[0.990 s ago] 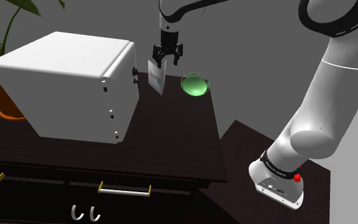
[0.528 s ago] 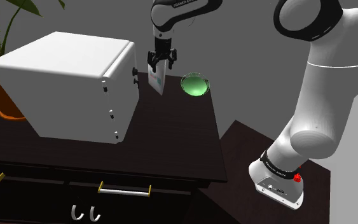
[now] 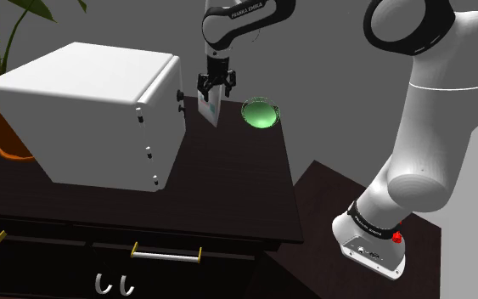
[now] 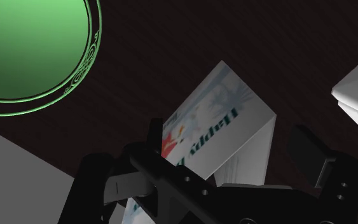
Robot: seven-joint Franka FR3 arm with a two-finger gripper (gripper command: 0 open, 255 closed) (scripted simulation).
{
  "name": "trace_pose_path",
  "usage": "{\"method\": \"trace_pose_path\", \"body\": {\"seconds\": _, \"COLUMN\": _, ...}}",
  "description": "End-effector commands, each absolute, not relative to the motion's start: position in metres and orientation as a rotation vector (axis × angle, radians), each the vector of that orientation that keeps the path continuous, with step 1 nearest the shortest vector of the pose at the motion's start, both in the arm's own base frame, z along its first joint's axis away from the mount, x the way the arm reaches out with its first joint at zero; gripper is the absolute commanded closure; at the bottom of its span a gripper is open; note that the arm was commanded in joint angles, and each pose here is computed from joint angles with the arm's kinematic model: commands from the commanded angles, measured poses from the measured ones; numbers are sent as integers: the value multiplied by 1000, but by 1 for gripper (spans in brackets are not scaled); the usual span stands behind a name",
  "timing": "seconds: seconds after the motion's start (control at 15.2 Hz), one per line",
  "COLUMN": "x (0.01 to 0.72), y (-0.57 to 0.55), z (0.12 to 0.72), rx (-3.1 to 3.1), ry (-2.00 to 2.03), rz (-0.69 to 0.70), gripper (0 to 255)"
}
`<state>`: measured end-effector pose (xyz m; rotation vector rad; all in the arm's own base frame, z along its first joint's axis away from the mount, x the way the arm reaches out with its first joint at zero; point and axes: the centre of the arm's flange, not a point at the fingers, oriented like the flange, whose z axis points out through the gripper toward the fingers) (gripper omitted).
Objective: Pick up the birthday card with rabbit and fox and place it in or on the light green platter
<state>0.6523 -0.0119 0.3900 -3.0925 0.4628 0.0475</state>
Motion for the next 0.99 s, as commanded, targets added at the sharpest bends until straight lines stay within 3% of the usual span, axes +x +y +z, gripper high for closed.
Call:
{"method": "trace_pose_path", "body": {"seconds": 0.0, "x": 652, "y": -12, "z": 390, "rx": -3092, "ry": 463, "rz": 47, "gripper": 0}}
{"method": "trace_pose_path", "body": {"seconds": 0.07, "x": 652, "y": -12, "z": 390, "rx": -3093, "ry": 463, "rz": 47, "gripper": 0}}
{"method": "trace_pose_path", "body": {"seconds": 0.13, "x": 652, "y": -12, "z": 390, "rx": -3093, "ry": 463, "rz": 47, "gripper": 255}}
{"method": "trace_pose_path", "body": {"seconds": 0.92, "x": 652, "y": -12, "z": 406, "rx": -3093, "ry": 463, "rz": 47, "gripper": 255}}
